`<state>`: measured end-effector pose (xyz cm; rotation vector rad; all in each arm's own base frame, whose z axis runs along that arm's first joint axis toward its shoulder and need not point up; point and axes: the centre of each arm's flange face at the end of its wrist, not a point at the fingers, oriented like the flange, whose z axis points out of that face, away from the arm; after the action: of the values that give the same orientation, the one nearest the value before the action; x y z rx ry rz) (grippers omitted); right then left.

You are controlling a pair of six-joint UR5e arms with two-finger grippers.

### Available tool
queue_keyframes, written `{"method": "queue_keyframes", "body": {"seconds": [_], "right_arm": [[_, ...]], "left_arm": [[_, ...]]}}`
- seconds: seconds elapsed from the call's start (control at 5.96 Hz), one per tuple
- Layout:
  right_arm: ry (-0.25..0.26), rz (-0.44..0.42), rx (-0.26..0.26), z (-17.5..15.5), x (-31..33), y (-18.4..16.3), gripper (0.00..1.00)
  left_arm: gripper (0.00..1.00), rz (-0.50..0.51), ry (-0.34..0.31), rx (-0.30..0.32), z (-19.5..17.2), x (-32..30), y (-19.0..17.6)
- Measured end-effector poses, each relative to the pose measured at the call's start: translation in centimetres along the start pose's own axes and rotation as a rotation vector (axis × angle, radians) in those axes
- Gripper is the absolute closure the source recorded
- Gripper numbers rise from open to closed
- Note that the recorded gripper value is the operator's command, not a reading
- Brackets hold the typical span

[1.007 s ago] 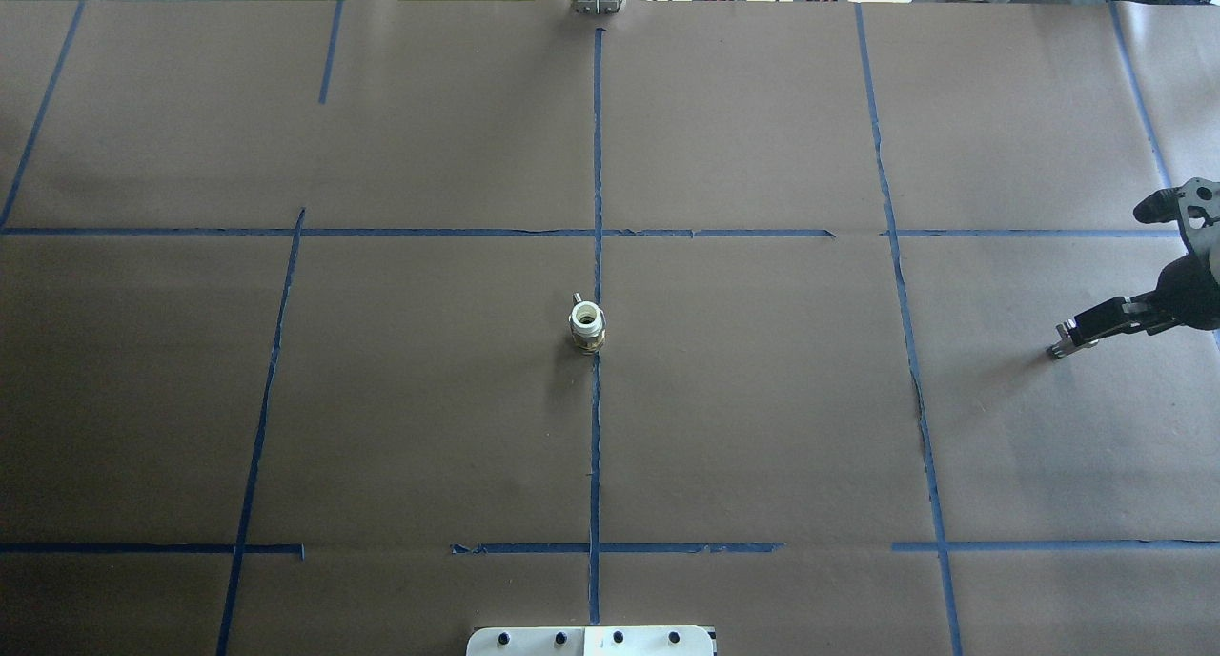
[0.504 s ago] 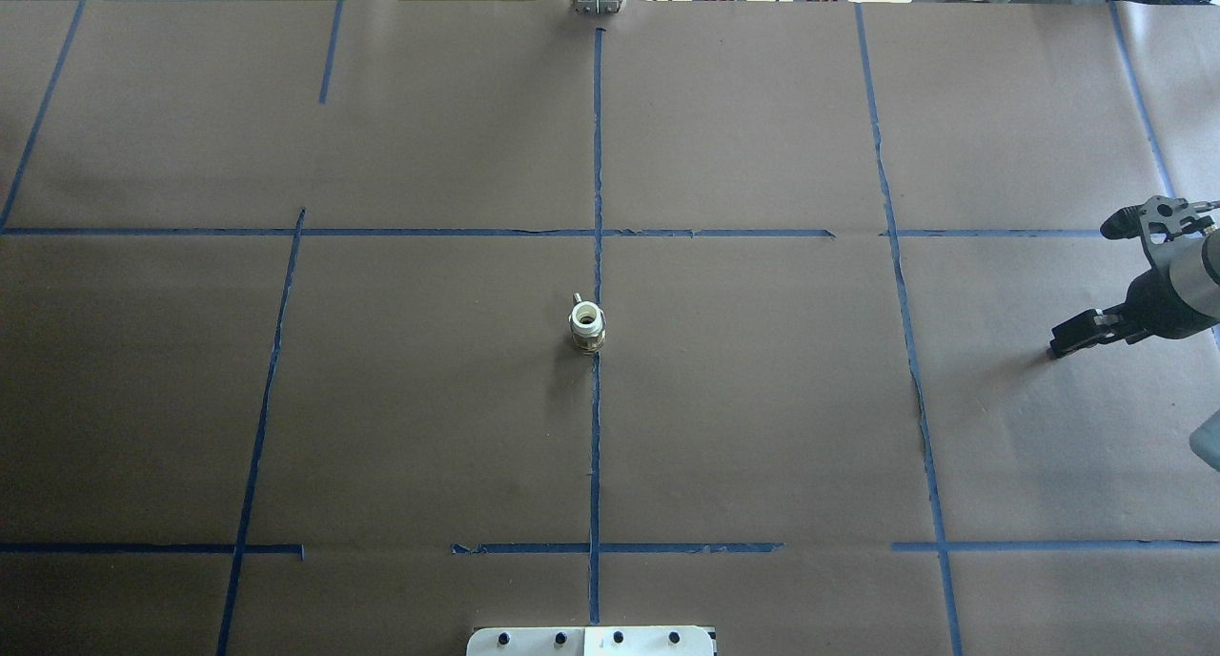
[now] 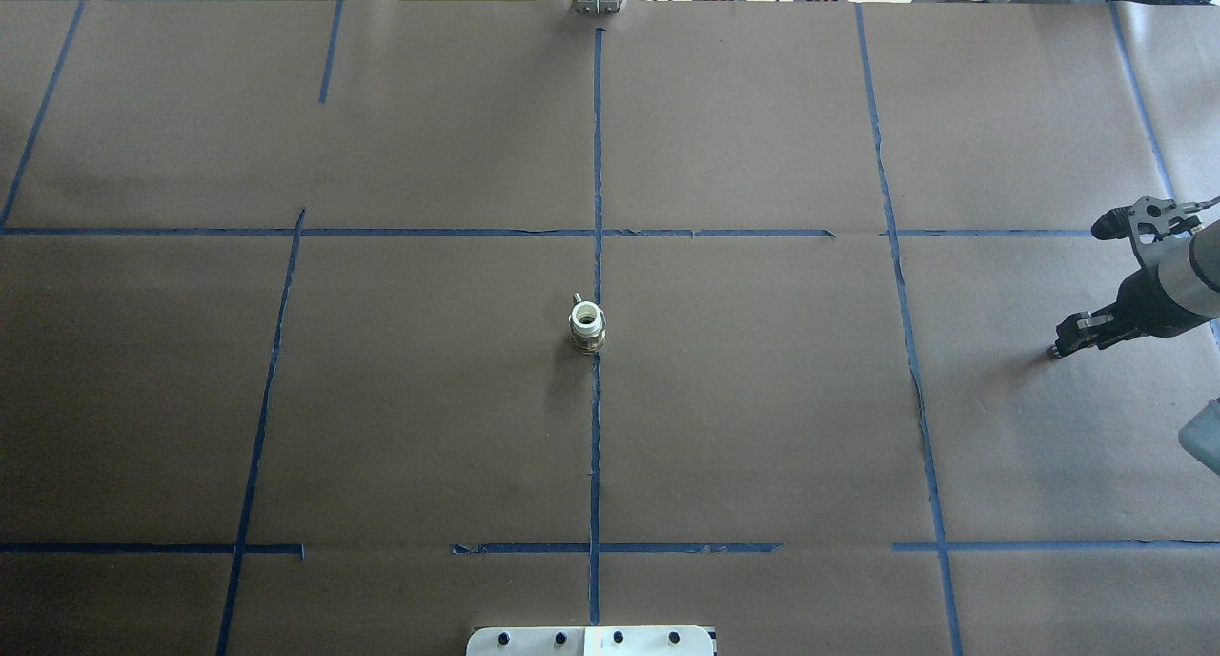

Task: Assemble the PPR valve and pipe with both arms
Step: 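Lift the chrome valve with the right gripper and carry it above the fitting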

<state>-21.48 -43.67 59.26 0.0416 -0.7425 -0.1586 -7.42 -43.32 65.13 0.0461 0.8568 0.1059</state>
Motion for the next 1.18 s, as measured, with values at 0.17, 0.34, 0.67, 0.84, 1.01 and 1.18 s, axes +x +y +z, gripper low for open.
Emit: {"method": "queue_keyframes", "body": {"seconds": [0.17,0.34,0.67,0.84,1.01,1.18], "right_arm": [[-0.012,-0.006,0.015,-1.1,-0.8,-0.2,1.00],[-0.022,0.000,0.038,-4.1,-2.3,-0.9,1.00],[-0.024,0.057,0.074,-13.8,-10.0,-5.4,1.00],[-0.036,0.106,0.088,-18.9,-15.5,-7.8,1.00],[-0.055,0.144,0.094,-22.3,-20.6,-9.1,1.00],[-0.074,0.173,0.089,-23.3,-25.9,-9.3,1.00]], "left_arm": [[0.00,-0.005,0.000,0.002,-0.1,0.1,0.0],[0.00,-0.015,0.000,0.004,-0.2,0.2,-0.1],[0.00,-0.022,-0.001,0.006,-0.3,0.3,-0.1],[0.00,-0.022,-0.001,0.007,-0.3,0.3,-0.2],[0.00,-0.022,-0.001,0.007,-0.3,0.4,-0.3],[0.00,-0.023,-0.001,0.007,-0.3,0.4,-0.3]]}}
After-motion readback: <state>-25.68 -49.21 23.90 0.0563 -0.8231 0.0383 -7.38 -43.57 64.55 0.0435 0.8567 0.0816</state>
